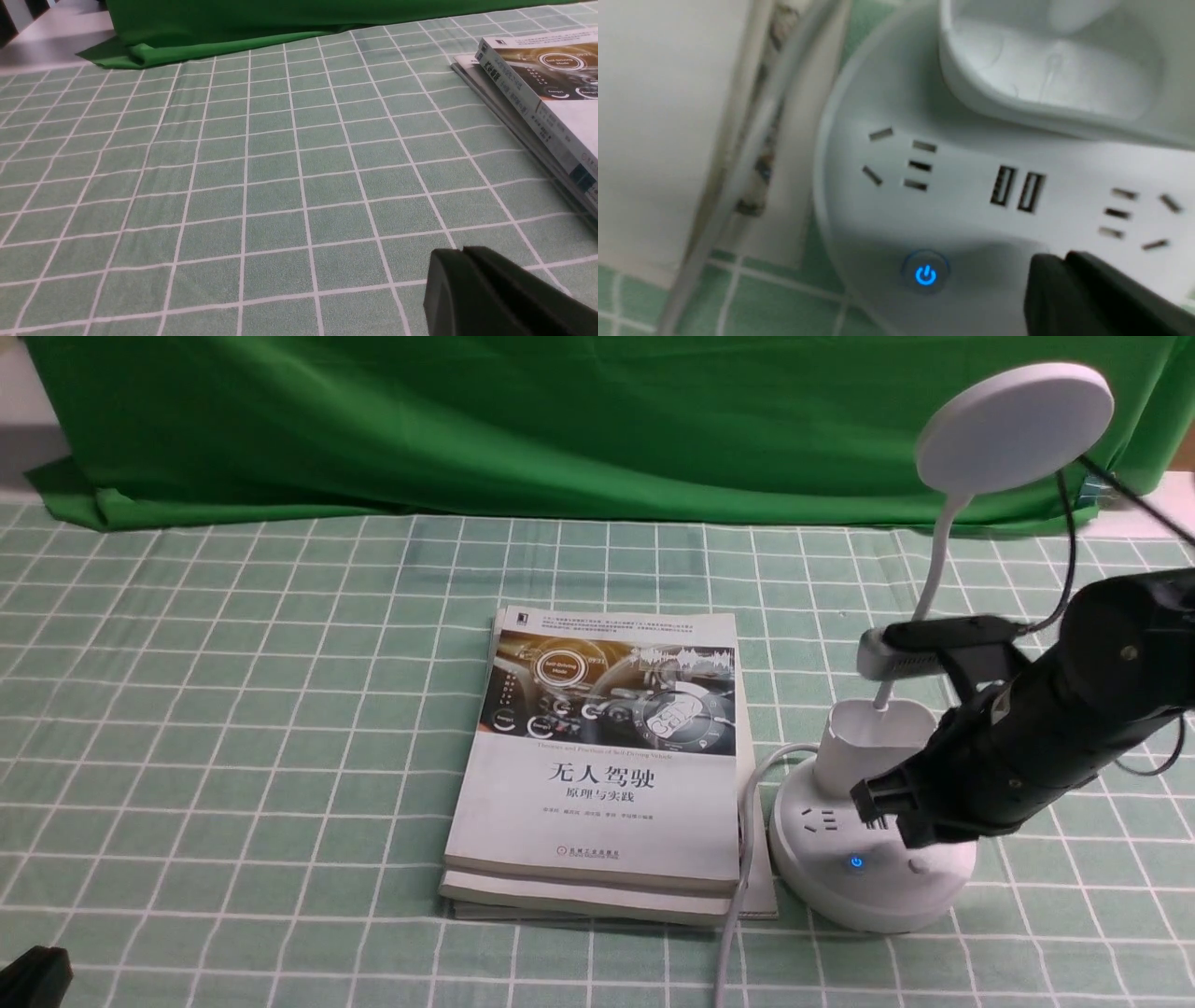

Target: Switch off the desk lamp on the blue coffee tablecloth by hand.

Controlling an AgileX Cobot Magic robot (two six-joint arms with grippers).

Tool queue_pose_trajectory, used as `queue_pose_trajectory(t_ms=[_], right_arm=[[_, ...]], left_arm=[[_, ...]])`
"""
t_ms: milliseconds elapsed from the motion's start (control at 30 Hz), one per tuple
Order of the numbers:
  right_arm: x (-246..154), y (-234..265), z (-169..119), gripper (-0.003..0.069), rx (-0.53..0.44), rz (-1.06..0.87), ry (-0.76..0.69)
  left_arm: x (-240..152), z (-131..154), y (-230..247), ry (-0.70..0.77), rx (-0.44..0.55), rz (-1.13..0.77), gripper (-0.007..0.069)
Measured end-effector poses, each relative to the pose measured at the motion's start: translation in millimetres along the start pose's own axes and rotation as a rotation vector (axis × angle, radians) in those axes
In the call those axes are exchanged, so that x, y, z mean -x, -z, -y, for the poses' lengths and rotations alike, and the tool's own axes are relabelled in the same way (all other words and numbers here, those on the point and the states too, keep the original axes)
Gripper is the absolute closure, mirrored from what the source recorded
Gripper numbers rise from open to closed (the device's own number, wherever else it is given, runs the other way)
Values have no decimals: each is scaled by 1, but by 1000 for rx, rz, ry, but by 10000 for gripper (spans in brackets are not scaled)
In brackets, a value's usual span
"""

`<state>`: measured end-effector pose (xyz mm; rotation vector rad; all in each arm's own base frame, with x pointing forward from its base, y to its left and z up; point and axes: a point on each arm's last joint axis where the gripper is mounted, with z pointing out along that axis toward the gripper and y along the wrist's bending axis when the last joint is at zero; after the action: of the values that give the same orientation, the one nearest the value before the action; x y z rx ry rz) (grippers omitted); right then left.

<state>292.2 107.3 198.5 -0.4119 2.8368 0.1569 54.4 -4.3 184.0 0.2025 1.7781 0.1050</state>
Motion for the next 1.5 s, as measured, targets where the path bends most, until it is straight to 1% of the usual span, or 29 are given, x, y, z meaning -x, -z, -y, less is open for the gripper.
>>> queue_pose_trajectory(t_ms=[200, 233, 333, 400, 467, 567, 700, 800, 1067, 1200, 1233, 1333, 1367, 1500], right_arm=[[-5, 32, -2, 622, 6, 54, 6], [-8, 44, -2, 622, 8, 80, 2], [-17, 62, -3, 622, 11, 131, 5], [-37, 88, -3, 622, 15, 204, 9], [-50, 97, -3, 622, 17, 226, 10], [-80, 112, -2, 620, 20, 278, 14], [-109, 126, -1, 615, 33, 340, -33], [-124, 139, -1, 613, 46, 411, -61], [-146, 169, 0, 601, 49, 588, -46], [-150, 173, 2, 613, 30, 686, -29], [-154, 171, 4, 627, 13, 740, -23], [-167, 160, 12, 630, -30, 851, -50], [-179, 149, 17, 628, -61, 914, -73], [-208, 115, 27, 624, -137, 1044, -137]], left_arm=[[0, 0, 0, 0, 0, 0, 625], [0, 0, 0, 0, 0, 0, 625], [0, 0, 0, 0, 0, 0, 625], [0, 0, 0, 0, 0, 0, 625], [0, 0, 0, 0, 0, 0, 625], [0, 0, 0, 0, 0, 0, 625], [0, 0, 0, 0, 0, 0, 625], [0, 0, 0, 0, 0, 0, 625], [0, 0, 0, 0, 0, 0, 625], [0, 0, 0, 0, 0, 0, 625], [0, 0, 0, 0, 0, 0, 625], [0, 0, 0, 0, 0, 0, 625], [0, 0, 0, 0, 0, 0, 625], [0, 0, 0, 0, 0, 0, 625]])
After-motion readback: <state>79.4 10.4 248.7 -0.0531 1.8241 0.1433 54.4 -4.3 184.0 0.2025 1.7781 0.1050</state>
